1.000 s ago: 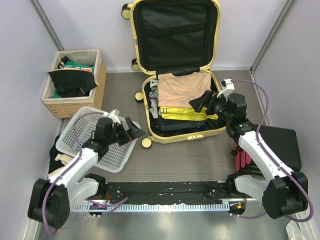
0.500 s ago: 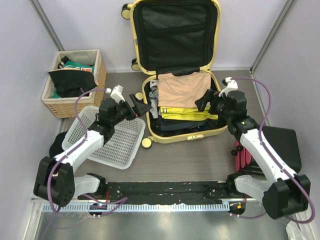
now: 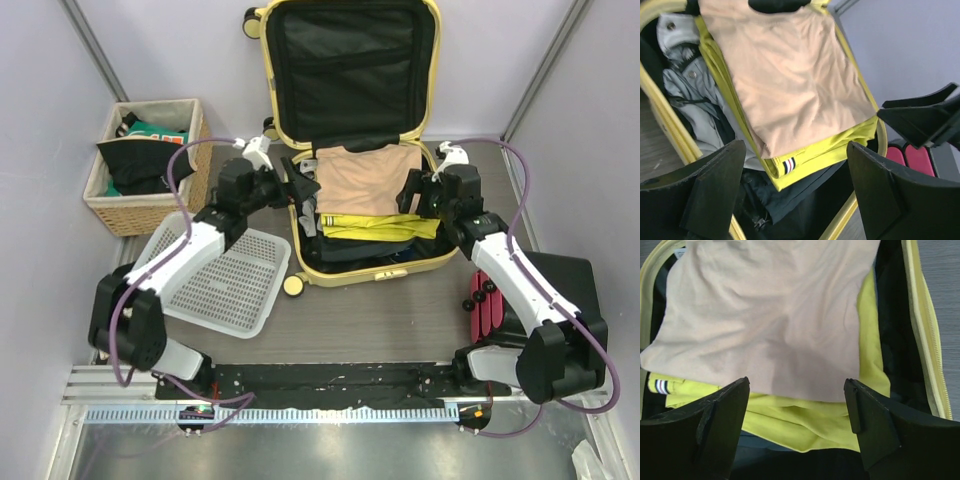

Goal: Open, take out, and arrange the luggage

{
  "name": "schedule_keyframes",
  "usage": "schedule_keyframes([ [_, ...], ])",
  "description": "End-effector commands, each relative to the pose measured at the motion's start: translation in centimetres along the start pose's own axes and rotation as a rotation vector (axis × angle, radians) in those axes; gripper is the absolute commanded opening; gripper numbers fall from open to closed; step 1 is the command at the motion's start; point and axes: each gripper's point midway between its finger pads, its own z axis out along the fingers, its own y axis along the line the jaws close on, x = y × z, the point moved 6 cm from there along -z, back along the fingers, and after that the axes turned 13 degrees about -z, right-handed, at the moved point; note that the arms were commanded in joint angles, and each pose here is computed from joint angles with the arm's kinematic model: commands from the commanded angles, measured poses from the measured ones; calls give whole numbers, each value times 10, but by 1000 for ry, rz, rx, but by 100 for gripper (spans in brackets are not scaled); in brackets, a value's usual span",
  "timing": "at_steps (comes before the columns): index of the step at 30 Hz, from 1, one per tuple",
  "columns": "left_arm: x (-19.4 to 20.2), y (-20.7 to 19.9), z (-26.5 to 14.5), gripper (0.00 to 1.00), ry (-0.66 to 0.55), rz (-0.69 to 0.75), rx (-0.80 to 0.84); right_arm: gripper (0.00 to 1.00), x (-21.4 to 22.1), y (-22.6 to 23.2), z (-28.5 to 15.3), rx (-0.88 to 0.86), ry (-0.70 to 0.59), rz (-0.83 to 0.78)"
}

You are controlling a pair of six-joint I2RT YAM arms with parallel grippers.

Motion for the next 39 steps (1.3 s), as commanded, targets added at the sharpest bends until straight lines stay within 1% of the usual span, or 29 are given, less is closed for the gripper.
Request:
schedule_keyframes([
  [1, 14, 12, 30, 82, 99, -18, -39, 85, -14, 9, -13, -64, -97, 17],
  [2, 14, 19, 41, 79, 111, -30, -54, 85, -16, 12, -20, -79, -114, 18],
  [4, 19, 23, 51, 78, 141, -52, -62, 85, -7, 11, -24, -80, -103, 25],
  [5, 18, 22, 55, 74, 146, -59, -55, 85, -8, 11, -30, -81, -118, 23],
  [6, 23, 28, 62, 72, 167, -74, -58, 85, -6, 11, -33, -78, -120, 24],
  [10, 30, 29, 73, 67, 191, -113, -40, 85, -1, 9, -42, -60, -123, 26],
  [15, 36, 24, 78, 57, 202, -138, 0, 85, -2, 9, -45, -60, -128, 23],
  [16, 39, 23, 79, 49, 212, -140, 7, 85, -1, 8, -45, -60, -126, 21],
  [18, 37, 20, 79, 41, 201, -147, 28, 85, 0, 8, -44, -58, -123, 23],
  [19, 39, 20, 77, 30, 199, -151, 35, 85, 0, 8, -44, -58, -121, 23],
  [21, 36, 14, 76, 21, 182, -156, 66, 85, 2, 9, -42, -62, -113, 24],
  [22, 33, 10, 74, 14, 175, -154, 78, 85, 3, 10, -42, -69, -110, 27],
  [25, 27, 3, 69, 10, 153, -135, 84, 85, 4, 12, -42, -90, -108, 32],
  [29, 16, -10, 58, 9, 130, -105, 97, 85, 3, 21, -45, -149, -126, 12],
  [30, 15, -13, 56, 8, 130, -98, 104, 85, 4, 23, -46, -167, -132, -8],
  [33, 11, -23, 46, 3, 119, -92, 123, 85, -5, 40, -55, -225, -204, -76],
  [34, 9, -25, 43, 2, 111, -90, 125, 85, -5, 51, -58, -247, -217, -103],
  [36, 6, -30, 36, 2, 96, -84, 132, 87, -9, 56, -61, -214, -239, -140],
  [38, 7, -32, 32, 2, 108, -84, 128, 88, -10, 67, -62, -217, -243, -174],
  [39, 7, -33, 29, 2, 110, -83, 128, 88, -7, 70, -58, -225, -222, -184],
])
